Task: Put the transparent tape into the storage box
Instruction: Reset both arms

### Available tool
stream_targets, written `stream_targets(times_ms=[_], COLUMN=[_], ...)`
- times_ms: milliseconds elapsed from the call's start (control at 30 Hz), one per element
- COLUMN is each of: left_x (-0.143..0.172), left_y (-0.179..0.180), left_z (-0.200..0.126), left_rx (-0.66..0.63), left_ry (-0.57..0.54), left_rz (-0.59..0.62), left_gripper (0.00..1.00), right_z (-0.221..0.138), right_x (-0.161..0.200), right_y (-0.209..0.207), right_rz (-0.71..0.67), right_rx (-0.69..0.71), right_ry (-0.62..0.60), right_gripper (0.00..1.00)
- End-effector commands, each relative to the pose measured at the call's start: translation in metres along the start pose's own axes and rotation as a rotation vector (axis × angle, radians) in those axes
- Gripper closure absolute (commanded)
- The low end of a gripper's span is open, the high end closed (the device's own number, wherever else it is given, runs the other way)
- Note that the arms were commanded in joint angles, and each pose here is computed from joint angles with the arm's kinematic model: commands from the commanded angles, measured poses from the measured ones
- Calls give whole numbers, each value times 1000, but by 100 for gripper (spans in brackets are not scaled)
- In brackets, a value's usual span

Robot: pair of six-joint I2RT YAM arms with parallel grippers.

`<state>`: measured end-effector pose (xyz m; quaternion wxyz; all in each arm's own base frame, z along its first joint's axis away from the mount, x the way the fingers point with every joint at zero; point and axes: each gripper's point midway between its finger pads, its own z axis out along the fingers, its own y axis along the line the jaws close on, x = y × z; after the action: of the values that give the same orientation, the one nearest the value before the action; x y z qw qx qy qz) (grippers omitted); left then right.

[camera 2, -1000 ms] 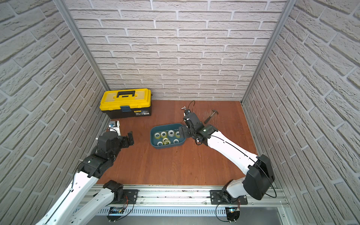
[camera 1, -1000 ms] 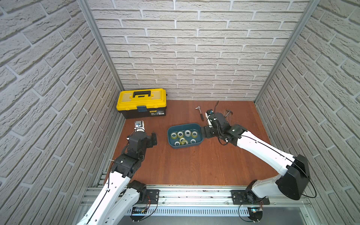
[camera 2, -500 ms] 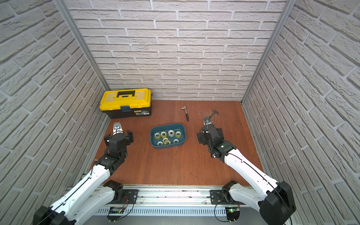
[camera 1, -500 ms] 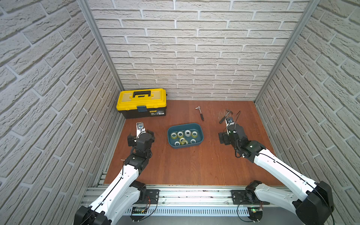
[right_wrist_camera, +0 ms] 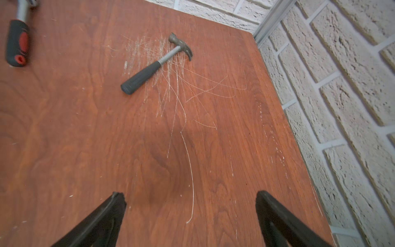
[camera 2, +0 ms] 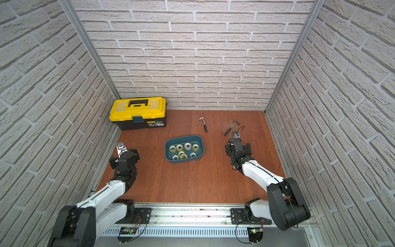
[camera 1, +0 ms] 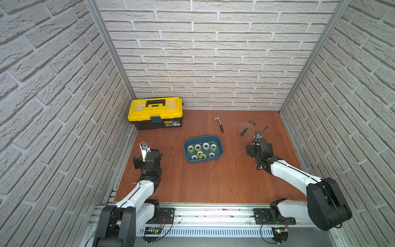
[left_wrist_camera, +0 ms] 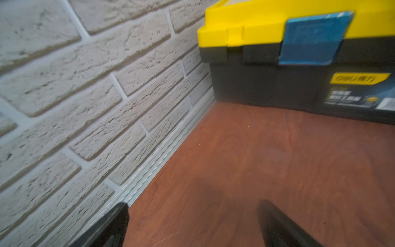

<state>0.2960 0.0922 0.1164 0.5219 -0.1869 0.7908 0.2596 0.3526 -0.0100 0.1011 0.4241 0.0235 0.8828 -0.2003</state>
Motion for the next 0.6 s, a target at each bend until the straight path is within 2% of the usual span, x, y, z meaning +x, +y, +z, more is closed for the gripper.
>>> stream_targets(times_ms=[0,100,267,333,567], left_x=[-21,-24,-16,-15,-14], left_y=[-2,-9,-19,-23,-80], left_z=[9,20,44,47,39], left_rx=[15,49,159,176,422], left_ry=[-89,-109,-108,-79,-127], left_rz=[-63,-70,-137,-118,43], left_gripper=[2,2,2,2,2], right_z=[11,19,23,27,27], right_x=[-20,-18,-30,-31,-26], right_y=[-28,-38,-36,-29,-21], right_rz=[117,164,193,191,184], right_rx=[116,140,106,73,15], right_ry=[-111,-120,-227,-254,-291], right_gripper=[1,1,1,1,1])
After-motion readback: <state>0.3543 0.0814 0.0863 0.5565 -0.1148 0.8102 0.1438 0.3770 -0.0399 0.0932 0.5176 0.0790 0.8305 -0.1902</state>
